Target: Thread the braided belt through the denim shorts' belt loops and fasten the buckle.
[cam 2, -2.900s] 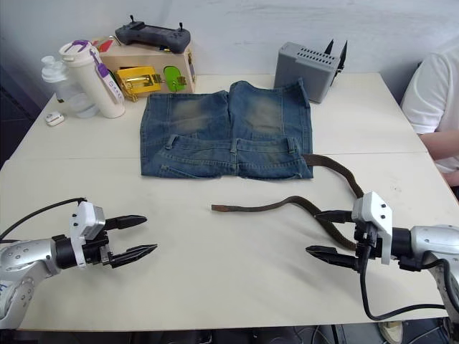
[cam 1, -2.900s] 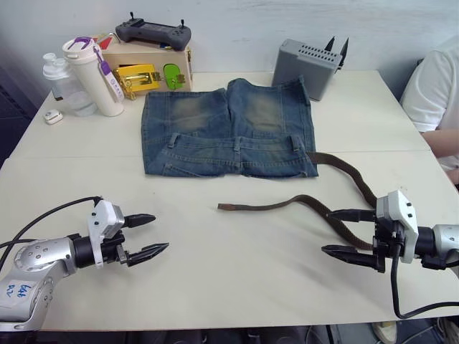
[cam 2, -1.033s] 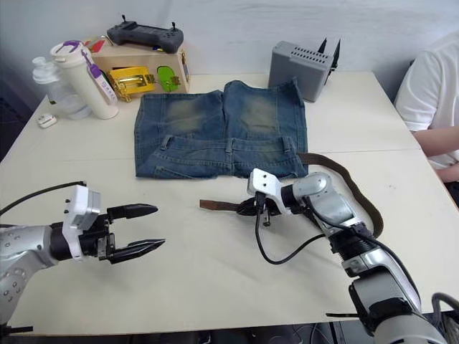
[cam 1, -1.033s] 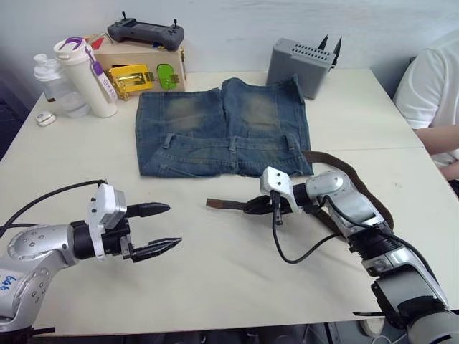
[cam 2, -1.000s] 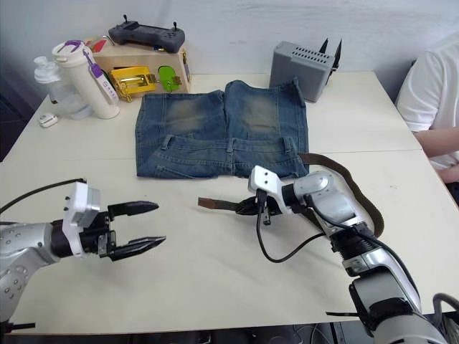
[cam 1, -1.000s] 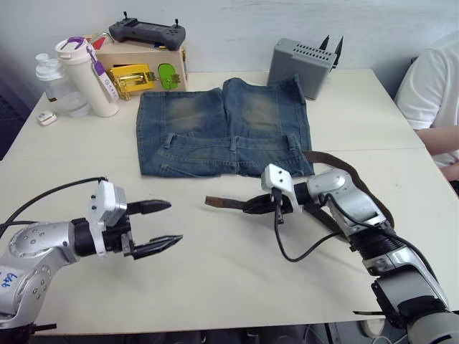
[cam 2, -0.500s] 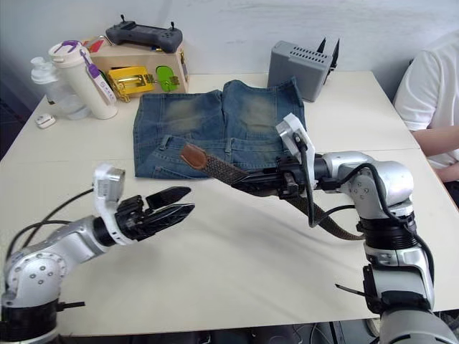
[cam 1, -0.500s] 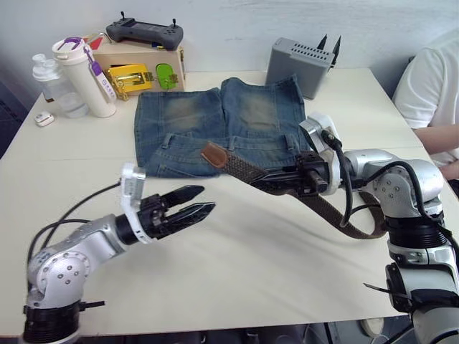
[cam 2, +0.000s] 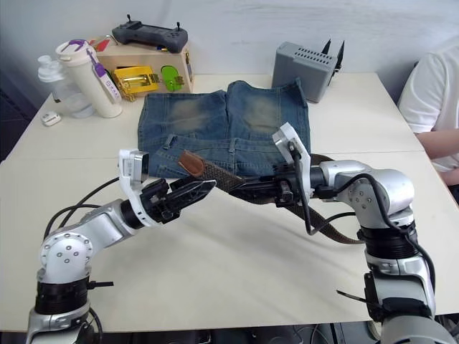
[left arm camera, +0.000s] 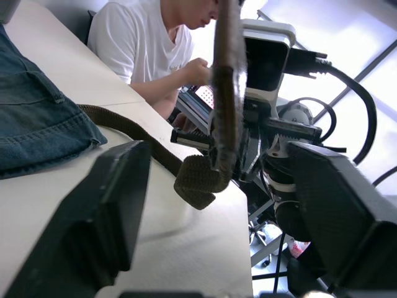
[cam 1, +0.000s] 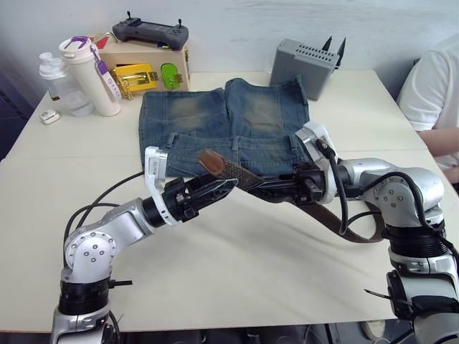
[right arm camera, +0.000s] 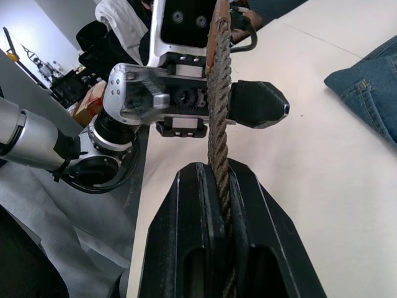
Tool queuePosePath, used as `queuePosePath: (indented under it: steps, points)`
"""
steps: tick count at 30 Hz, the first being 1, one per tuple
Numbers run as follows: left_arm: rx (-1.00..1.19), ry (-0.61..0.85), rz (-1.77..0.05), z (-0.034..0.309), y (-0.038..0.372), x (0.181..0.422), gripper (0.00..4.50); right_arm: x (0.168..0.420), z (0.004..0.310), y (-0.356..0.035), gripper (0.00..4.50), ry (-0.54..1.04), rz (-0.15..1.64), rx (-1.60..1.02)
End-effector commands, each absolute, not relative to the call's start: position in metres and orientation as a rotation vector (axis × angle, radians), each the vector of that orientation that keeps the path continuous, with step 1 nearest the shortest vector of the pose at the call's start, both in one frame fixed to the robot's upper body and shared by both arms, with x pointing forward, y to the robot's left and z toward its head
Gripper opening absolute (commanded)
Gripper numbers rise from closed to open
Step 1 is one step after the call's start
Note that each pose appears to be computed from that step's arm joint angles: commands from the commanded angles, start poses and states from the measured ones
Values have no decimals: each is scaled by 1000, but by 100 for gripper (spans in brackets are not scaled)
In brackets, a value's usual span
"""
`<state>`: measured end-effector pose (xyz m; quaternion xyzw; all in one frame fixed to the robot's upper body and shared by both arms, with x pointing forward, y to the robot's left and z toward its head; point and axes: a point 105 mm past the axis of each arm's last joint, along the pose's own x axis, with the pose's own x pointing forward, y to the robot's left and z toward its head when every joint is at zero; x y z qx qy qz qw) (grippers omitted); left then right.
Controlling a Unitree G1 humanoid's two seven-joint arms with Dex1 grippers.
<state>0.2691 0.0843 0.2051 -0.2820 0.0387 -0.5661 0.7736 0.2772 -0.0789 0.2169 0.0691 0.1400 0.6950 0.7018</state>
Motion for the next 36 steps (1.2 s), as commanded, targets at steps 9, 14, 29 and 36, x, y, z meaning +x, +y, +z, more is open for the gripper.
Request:
queuePosePath:
  steps: [9, 14, 29, 36]
  points:
    - [-621, 59, -1242, 209, 78, 276, 0, 270, 237, -105, 192, 231, 1429, 175]
    - [-664, 49, -1212, 212, 81, 285, 0, 272, 259, -143, 417, 131, 1274, 232]
    - [-835, 82, -1142, 233, 63, 307, 0, 213, 210, -99, 443, 67, 1232, 752]
    - [-787, 151, -1125, 230, 60, 301, 0, 242, 191, -87, 443, -9, 1072, 1064]
